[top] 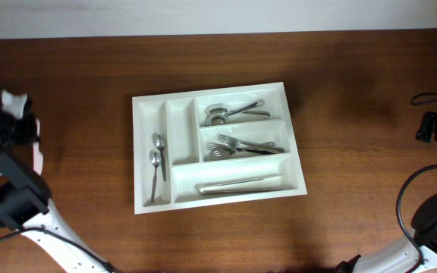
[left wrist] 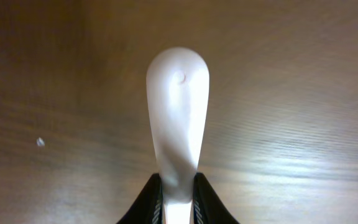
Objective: Pack container
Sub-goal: 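Lift the white knife and carry it right over the tray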
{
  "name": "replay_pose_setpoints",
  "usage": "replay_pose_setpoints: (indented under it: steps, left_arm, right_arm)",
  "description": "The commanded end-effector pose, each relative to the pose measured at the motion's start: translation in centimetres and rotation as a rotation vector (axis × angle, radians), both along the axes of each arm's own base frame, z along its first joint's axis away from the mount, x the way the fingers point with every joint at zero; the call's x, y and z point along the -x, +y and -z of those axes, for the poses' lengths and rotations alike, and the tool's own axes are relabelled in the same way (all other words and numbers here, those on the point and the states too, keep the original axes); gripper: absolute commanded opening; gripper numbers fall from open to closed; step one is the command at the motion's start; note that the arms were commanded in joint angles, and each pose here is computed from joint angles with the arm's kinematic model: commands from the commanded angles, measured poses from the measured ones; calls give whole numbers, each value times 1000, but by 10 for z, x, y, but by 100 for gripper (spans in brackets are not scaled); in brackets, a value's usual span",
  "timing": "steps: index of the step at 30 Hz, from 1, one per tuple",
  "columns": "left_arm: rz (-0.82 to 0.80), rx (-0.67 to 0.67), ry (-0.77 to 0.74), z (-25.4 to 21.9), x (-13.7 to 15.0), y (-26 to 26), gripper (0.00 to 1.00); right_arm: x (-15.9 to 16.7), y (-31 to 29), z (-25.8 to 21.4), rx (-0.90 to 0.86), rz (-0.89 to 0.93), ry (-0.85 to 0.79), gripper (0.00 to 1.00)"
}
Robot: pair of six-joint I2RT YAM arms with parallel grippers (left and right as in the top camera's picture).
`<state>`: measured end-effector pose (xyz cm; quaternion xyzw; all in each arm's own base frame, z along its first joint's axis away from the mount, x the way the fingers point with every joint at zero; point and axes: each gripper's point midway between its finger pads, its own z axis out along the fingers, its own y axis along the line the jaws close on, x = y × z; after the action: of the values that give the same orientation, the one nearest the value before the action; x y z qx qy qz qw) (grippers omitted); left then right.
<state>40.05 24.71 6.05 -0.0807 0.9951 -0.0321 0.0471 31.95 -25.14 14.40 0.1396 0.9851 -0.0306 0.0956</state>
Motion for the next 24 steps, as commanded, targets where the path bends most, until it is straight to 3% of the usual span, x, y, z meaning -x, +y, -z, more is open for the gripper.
replay_pose_setpoints:
  steps: [1,6,12,24]
  left_arm:
    - [-63,9,-83,-36,-31,-19,2]
    - [-59,15,-126,-80,-52,-61,2]
    - [-31,189,-154,-112,-67,-145,2]
    - [56,279,-66,-114,-68,-268,2]
  right_arm:
    - [0,0,0,-3,1,-5,99]
    - [0,1,0,-4,1,-4,99]
    - [0,0,0,-3,1,-5,99]
    - [0,0,0,-3,1,-5,99]
